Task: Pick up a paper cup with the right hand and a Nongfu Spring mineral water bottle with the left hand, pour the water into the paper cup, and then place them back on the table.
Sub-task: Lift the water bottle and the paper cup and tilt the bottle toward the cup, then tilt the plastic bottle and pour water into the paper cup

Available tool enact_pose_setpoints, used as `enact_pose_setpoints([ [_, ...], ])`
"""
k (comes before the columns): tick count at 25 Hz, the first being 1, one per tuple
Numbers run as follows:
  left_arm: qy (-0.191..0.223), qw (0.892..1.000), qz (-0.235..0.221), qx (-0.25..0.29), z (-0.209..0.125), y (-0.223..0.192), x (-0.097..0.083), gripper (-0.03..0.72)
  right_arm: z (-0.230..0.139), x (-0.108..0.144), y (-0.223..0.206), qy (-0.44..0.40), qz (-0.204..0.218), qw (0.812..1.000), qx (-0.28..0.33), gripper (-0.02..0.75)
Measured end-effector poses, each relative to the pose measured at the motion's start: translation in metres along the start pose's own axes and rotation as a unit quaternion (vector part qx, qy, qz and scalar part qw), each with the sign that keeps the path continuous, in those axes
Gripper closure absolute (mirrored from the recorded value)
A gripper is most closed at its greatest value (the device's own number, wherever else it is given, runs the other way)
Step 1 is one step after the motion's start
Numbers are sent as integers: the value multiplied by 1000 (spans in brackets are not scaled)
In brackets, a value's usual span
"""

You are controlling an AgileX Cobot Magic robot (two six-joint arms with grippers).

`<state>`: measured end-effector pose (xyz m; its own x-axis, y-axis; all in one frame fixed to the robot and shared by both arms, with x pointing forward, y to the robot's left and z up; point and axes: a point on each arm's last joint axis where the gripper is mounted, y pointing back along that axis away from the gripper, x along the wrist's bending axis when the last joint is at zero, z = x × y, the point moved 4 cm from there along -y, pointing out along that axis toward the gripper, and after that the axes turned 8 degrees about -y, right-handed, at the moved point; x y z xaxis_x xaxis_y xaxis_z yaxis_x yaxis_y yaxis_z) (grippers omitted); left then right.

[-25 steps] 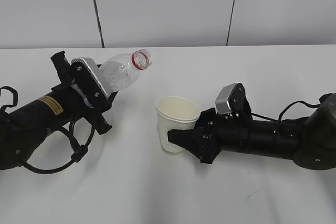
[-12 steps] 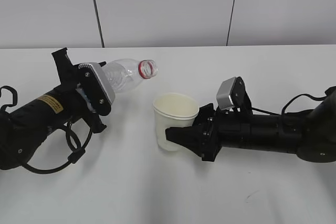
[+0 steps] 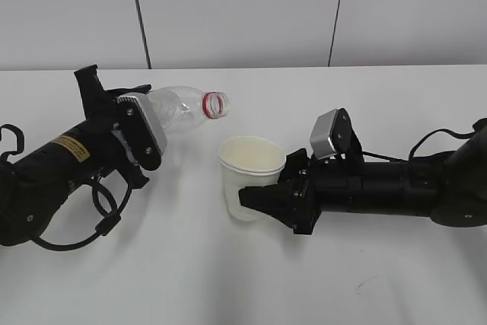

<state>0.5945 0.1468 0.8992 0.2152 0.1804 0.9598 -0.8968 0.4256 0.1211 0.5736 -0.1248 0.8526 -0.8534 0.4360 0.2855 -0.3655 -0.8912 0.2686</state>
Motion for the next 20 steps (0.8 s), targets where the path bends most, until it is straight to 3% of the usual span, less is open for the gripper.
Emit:
enact_pose_setpoints([
  [20,-83,997,1,4,-1,0,0,342,-3,2,-12,17,-2,999,38,277],
])
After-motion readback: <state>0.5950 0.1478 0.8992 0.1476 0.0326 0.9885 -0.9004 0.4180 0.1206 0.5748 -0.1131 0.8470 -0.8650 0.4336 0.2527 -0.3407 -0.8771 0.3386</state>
